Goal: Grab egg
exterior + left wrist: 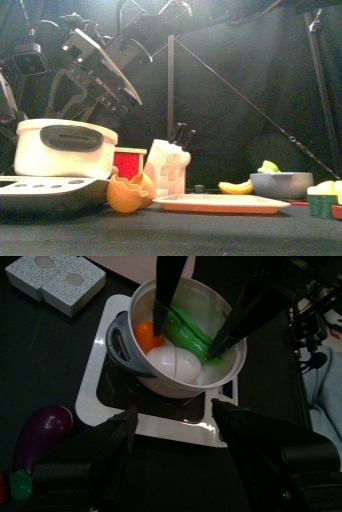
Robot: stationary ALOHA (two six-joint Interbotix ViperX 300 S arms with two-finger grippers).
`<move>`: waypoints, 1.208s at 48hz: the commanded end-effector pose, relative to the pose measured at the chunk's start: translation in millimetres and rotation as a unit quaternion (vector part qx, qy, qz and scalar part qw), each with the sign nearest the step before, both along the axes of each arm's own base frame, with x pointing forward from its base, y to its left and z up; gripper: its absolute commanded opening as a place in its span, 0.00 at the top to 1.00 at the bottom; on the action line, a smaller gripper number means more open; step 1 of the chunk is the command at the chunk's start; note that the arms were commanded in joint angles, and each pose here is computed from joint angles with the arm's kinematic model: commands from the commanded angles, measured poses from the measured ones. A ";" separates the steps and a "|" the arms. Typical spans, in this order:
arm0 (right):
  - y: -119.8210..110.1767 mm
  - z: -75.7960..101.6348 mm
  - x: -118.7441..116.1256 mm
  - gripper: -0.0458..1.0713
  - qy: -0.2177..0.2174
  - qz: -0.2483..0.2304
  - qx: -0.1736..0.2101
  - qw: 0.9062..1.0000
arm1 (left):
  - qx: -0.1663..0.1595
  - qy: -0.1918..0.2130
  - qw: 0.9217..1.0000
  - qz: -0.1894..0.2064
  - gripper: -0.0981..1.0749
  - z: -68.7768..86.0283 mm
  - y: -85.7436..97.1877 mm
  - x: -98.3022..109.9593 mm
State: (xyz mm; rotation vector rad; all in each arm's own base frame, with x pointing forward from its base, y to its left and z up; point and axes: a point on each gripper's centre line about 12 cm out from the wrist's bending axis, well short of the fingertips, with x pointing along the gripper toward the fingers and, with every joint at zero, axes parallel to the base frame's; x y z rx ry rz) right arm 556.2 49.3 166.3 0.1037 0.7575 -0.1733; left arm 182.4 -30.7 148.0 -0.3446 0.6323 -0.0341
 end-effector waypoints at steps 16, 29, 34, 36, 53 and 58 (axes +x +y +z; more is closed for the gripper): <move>0.4 15.0 13.3 0.16 -0.001 -0.024 0.015 1.000 | 0.008 -0.007 1.000 -0.002 0.11 1.8 -0.5 10.3; -0.6 10.2 15.4 0.16 0.006 -0.028 0.016 0.999 | 0.012 -0.011 1.000 0.003 0.11 1.6 2.8 10.8; -0.2 6.9 17.3 0.16 0.007 -0.028 0.016 0.999 | 0.014 -0.013 1.000 0.005 0.11 2.4 4.2 11.3; -0.2 4.4 18.0 0.16 0.009 -0.029 0.016 0.999 | 0.014 -0.012 1.000 0.006 0.11 2.1 4.5 11.4; -0.9 -7.2 19.8 0.16 0.020 -0.039 0.037 0.998 | 0.015 -0.010 1.000 0.006 0.11 0.5 4.6 10.3; -0.3 -9.1 19.9 0.16 0.021 -0.040 0.041 0.998 | 0.015 -0.009 1.000 0.006 0.11 0.0 4.7 9.9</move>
